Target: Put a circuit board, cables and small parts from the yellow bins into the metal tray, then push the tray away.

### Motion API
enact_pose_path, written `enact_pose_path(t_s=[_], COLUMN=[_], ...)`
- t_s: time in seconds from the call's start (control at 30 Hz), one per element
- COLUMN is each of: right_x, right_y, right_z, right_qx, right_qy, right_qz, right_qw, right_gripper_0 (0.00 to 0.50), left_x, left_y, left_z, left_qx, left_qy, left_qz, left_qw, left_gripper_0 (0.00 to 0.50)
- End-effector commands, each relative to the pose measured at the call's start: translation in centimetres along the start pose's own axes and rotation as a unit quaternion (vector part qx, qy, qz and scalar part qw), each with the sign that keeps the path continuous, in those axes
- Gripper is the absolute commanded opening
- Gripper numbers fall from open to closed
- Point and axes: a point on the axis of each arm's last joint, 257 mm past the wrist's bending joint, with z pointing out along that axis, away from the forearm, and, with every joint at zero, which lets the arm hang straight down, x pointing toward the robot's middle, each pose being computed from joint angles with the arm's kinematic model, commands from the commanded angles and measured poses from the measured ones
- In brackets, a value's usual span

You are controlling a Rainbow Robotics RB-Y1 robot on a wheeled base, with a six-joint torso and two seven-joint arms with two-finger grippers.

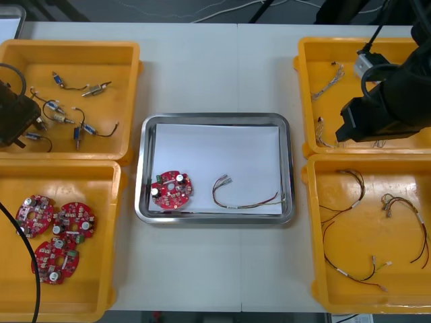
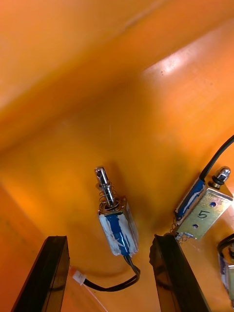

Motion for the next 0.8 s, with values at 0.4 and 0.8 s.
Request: enact_pose_path(t_s=[0.4,0.8], right_x=[-0.5,-0.2], right_y=[-7.7,-9.5], right_z=[-2.3,-1.2], right_qx=[0.058,0.07], right_qy=[-0.047,-0.03], right_qz=[0.092,0.113], right_qw=[0.993,0.991], right_gripper_0=[0.5,0.5], left_x=[-1.0,-0.6], left_y=[-2.4,-2.9], left_z=[-1.1,-0.3], left_qx=[0.032,0.033], left_qy=[-0.014,-0.018], left_qz=[0.046,0.045], left_qw=[0.9983,0.9983], left_gripper_0=[0.5,0.5])
